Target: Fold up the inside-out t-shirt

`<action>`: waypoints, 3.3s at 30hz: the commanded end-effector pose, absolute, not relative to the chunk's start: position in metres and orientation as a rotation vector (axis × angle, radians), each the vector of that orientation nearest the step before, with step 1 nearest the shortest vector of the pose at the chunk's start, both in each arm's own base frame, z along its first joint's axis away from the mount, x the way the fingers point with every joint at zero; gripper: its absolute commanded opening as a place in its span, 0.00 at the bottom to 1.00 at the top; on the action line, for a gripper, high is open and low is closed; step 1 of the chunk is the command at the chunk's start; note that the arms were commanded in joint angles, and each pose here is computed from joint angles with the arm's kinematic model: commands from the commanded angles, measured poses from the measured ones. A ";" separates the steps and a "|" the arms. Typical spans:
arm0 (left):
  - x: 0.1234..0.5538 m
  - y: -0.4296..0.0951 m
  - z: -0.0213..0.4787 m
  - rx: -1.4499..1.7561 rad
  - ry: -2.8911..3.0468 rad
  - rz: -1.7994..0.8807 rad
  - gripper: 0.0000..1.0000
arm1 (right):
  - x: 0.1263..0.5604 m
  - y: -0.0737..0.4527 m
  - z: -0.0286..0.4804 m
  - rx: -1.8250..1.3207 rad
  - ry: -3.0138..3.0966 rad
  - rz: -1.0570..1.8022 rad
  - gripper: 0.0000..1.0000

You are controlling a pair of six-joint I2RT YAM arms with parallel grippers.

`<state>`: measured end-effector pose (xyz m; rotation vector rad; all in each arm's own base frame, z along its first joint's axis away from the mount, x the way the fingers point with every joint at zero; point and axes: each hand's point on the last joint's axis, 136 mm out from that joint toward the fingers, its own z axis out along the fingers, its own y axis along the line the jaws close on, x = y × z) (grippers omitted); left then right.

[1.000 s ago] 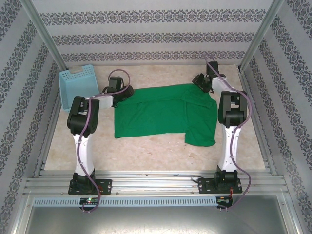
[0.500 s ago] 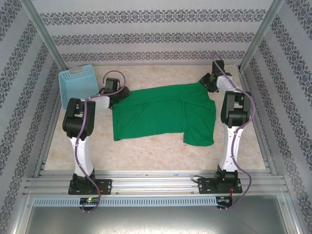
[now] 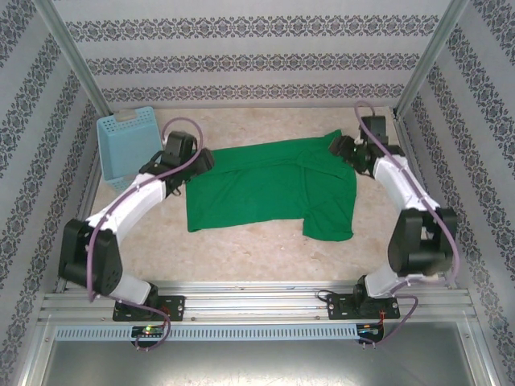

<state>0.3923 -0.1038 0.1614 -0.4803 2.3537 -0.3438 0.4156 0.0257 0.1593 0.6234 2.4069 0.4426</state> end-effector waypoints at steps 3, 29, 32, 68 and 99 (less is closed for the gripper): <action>0.313 -0.090 0.110 -0.487 2.561 -0.189 0.67 | 0.338 0.024 0.123 0.605 2.561 0.345 0.65; 0.270 -0.101 0.007 -0.436 2.763 -0.109 0.44 | 0.221 0.019 0.035 0.842 2.758 0.158 0.64; 0.274 -0.099 0.004 -0.417 2.760 -0.079 0.43 | 0.224 0.024 0.027 0.833 2.789 0.151 0.62; 0.267 -0.107 0.115 -0.295 2.574 -0.076 0.00 | 0.263 -0.012 0.172 0.776 2.448 0.187 0.00; 0.432 -0.088 0.077 -0.393 2.678 0.132 0.45 | 0.465 -0.019 0.112 0.728 2.589 -0.033 0.47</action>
